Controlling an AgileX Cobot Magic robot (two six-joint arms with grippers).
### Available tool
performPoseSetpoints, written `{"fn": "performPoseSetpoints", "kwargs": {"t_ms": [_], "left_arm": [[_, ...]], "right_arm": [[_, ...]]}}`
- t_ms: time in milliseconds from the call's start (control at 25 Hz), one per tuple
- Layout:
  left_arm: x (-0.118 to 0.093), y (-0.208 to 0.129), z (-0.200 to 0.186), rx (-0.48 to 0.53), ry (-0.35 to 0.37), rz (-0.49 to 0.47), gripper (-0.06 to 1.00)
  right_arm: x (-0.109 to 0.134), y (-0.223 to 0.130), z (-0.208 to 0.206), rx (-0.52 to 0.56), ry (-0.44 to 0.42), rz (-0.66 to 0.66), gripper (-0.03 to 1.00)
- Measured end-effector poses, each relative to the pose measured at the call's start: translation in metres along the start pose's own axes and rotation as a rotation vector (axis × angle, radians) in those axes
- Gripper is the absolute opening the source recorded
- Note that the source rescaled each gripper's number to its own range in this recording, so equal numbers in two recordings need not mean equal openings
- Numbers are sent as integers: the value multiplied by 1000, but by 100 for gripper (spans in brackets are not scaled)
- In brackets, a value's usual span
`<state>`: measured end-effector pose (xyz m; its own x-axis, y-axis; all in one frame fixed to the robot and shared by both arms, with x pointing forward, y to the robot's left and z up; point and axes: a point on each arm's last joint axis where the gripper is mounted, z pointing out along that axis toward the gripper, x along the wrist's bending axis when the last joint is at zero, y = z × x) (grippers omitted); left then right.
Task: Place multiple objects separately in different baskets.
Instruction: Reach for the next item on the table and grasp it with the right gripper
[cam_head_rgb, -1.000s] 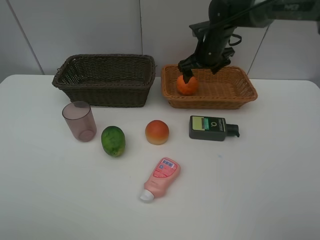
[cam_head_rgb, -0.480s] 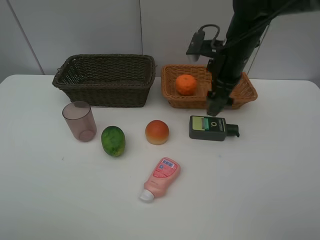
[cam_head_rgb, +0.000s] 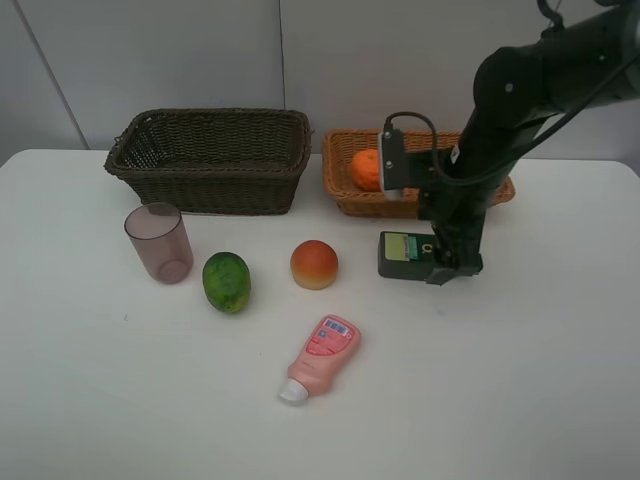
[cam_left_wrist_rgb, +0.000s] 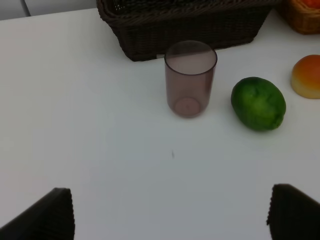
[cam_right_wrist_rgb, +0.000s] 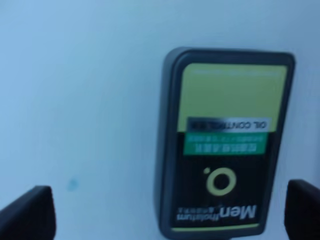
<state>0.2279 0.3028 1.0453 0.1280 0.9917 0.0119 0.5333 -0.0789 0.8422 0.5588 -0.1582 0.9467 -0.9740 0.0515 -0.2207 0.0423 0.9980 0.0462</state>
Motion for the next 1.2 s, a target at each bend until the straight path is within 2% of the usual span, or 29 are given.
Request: {"fn": "performPoseSetpoints", "kwargs": {"t_ms": [360,520,840,1200], "left_arm": [[0,0,0,0,0,0,100],[0,0,0,0,0,0,100],[0,0,0,0,0,0,100],[0,0,0,0,0,0,100]], "right_arm": [[-1,2,19,-4,-1,-7,97],[-3,4,20,-22,-30,-8,97],[17,-6,41,-37,-51,-23,97],[15,-7,42,-51,-78,-16,97]]}}
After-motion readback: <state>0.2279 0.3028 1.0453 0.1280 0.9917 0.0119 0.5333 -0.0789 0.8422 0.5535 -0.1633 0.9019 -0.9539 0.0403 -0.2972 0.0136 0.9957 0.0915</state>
